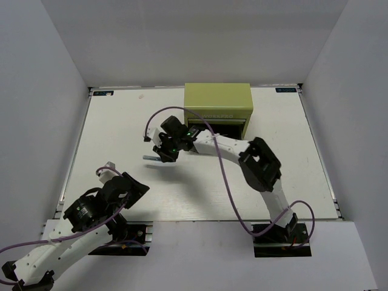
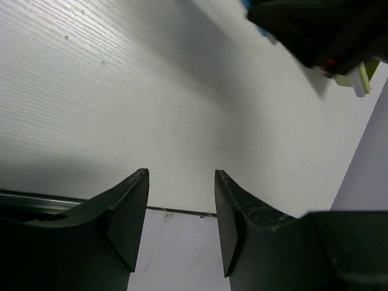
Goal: Sort the stationery into containers
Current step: Pick up the pen from the center of the board, then place the pen in the drawer.
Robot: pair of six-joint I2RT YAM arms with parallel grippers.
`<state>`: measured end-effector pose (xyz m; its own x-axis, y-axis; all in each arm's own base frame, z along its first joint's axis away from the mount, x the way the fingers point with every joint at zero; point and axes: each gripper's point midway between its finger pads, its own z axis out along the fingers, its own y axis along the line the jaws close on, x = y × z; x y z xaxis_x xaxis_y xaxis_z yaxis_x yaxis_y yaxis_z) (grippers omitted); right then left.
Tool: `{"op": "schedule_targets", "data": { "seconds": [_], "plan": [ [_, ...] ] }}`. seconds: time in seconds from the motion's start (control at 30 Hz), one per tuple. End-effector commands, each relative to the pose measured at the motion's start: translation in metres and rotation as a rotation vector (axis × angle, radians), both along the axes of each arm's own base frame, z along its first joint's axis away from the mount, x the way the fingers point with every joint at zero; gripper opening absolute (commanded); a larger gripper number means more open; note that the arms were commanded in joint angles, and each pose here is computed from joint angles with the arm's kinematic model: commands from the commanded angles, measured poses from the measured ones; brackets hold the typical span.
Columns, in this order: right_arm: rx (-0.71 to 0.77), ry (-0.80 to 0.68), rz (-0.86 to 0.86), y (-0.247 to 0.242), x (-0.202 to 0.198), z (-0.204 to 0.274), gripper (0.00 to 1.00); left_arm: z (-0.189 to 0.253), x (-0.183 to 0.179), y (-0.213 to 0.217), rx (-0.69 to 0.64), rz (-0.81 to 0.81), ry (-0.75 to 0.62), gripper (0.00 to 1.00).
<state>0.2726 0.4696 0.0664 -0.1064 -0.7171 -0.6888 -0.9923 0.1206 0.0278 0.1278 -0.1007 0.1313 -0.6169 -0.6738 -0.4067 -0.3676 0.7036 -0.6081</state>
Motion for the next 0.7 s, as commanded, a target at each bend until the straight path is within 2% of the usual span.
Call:
{"op": "schedule_targets", "data": {
  "seconds": [0.0, 0.07, 0.1, 0.13, 0.2, 0.33, 0.37, 0.43, 0.47, 0.67],
  "plan": [
    [0.163, -0.121, 0.013, -0.016, 0.003, 0.105, 0.00, 0.007, 0.009, -0.002, -0.022, 0.021, -0.044, 0.58],
    [0.138, -0.154, 0.001, -0.030, 0.006, 0.104, 0.00, 0.010, 0.010, -0.004, -0.033, 0.021, -0.055, 0.58],
    [0.157, -0.189, 0.002, -0.039, 0.003, 0.124, 0.00, 0.009, 0.012, -0.005, -0.030, 0.015, -0.060, 0.58],
    [0.123, -0.178, -0.015, -0.053, 0.003, 0.109, 0.00, 0.010, 0.013, -0.007, -0.033, 0.015, -0.063, 0.58],
    [0.115, -0.237, -0.046, -0.072, 0.006, 0.120, 0.00, 0.010, 0.014, -0.010, -0.032, 0.001, -0.063, 0.58],
    [0.052, -0.345, -0.138, -0.118, 0.025, 0.120, 0.00, 0.006, 0.016, -0.014, -0.033, -0.014, -0.063, 0.58],
    [0.000, -0.341, -0.156, -0.137, 0.029, 0.100, 0.00, 0.009, 0.018, -0.016, -0.036, -0.020, -0.077, 0.58],
    [-0.008, -0.425, -0.184, -0.153, 0.039, 0.113, 0.00, 0.004, 0.018, -0.017, -0.028, -0.021, -0.068, 0.58],
    [-0.048, -0.430, -0.196, -0.169, 0.043, 0.100, 0.00, 0.007, 0.021, -0.021, -0.036, -0.033, -0.077, 0.58],
    [-0.115, -0.509, -0.284, -0.218, 0.070, 0.100, 0.00, -0.001, 0.025, -0.030, -0.014, -0.066, -0.065, 0.59]
  ]
}}
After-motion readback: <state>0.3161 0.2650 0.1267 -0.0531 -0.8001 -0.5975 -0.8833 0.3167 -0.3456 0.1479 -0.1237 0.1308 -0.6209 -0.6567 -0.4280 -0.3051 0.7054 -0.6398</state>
